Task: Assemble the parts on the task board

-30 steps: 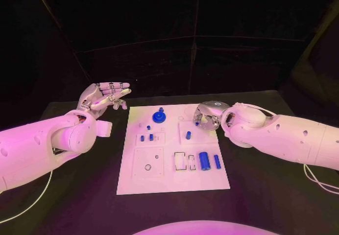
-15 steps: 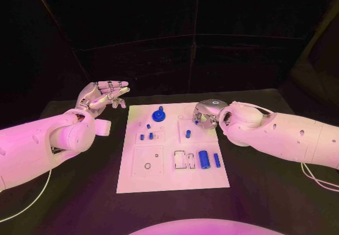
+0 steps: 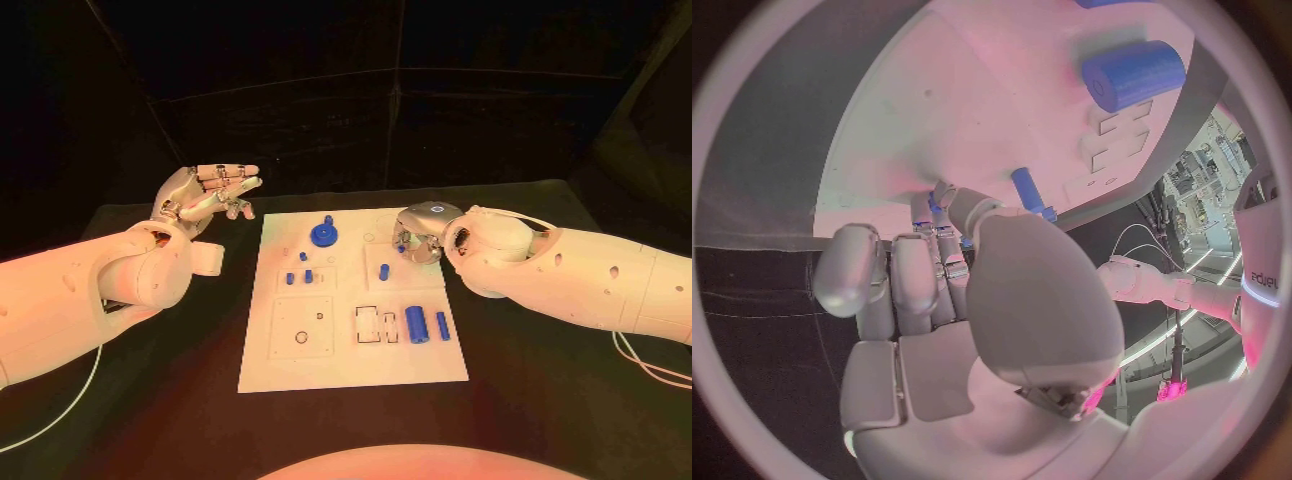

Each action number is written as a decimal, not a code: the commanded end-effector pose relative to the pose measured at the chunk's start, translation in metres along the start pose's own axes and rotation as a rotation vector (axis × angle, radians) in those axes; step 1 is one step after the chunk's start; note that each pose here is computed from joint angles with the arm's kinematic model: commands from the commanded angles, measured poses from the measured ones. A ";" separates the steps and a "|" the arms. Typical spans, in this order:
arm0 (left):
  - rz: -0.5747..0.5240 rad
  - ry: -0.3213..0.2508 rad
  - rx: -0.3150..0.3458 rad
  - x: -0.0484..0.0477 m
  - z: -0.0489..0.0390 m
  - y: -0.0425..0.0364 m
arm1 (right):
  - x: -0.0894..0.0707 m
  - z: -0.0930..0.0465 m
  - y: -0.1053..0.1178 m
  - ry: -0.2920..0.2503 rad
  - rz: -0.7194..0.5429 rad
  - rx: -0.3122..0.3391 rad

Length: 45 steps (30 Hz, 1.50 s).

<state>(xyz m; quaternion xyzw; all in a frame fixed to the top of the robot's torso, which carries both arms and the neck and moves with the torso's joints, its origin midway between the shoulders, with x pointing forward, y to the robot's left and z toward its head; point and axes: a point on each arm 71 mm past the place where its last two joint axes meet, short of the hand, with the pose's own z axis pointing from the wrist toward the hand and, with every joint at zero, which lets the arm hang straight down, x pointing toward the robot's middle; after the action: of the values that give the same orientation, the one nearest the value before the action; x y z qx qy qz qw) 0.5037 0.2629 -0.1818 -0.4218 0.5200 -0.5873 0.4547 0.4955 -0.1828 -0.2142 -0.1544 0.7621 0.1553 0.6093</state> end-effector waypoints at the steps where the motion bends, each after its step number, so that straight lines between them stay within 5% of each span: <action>1: -0.002 -0.006 -0.001 -0.0006 0.0003 -0.0008 | 0.006 0.000 0.001 0.041 -0.033 0.009; 26: 0.002 -0.012 -0.007 -0.0031 0.0001 -0.0004 | -0.003 -0.004 0.004 -0.073 -0.048 0.022; 45: 0.004 -0.017 -0.008 -0.0057 0.0011 0.0002 | -0.014 -0.027 0.011 -0.150 -0.012 -0.020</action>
<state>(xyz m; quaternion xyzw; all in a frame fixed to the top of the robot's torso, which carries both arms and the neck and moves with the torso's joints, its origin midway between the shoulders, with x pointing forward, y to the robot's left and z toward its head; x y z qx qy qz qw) 0.5057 0.2686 -0.1831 -0.4275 0.5212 -0.5786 0.4591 0.4721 -0.1855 -0.2002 -0.1563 0.7263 0.1618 0.6496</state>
